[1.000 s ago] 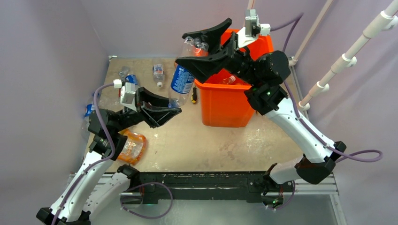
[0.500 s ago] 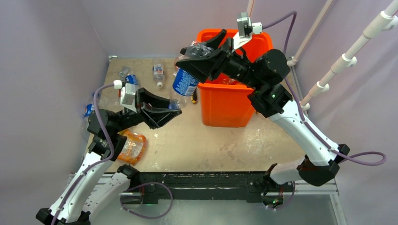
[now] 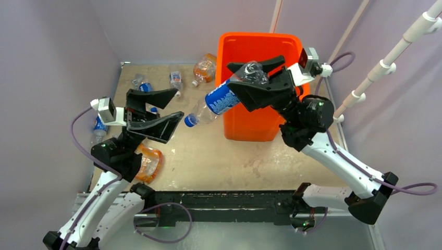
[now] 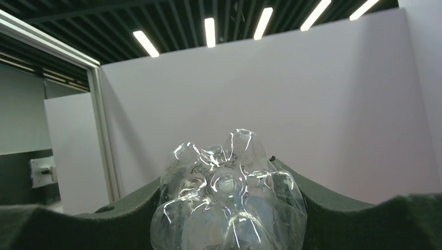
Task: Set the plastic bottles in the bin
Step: Pick up the plastic bottle at the center of the board, then place the plastic bottle in the trash bin.
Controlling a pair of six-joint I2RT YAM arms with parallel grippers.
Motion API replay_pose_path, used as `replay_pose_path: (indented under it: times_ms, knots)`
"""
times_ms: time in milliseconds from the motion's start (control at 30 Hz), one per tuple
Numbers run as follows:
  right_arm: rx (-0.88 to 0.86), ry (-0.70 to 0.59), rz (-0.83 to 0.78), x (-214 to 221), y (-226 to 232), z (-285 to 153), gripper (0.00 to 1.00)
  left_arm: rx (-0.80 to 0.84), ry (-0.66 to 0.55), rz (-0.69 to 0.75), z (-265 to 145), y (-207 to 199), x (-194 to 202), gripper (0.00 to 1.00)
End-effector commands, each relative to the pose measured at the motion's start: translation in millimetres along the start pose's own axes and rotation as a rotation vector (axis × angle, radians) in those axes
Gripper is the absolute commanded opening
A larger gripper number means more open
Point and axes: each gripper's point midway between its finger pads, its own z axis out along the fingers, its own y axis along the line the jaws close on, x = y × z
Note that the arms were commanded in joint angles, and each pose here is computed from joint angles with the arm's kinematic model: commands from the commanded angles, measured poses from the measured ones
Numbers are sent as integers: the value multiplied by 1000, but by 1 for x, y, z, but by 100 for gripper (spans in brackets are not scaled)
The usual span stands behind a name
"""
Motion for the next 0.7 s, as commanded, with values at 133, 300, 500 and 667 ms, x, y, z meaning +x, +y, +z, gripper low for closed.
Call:
replay_pose_path:
  times_ms: [133, 300, 500, 667]
  knots:
    - [-180, -524, -2, -86, 45, -43, 12, 44, -466, -249, -15, 2, -65, 99]
    - [-222, -615, -9, -96, 46, -46, 9, 127, -405, -329, -11, 0, -45, 99]
    - [-250, -662, 37, -87, 34, -36, 7, 283, -363, -391, 2, -12, -38, 99]
    - [-249, -684, 69, -74, 26, -31, 6, 377, -286, -378, 20, -27, -26, 99]
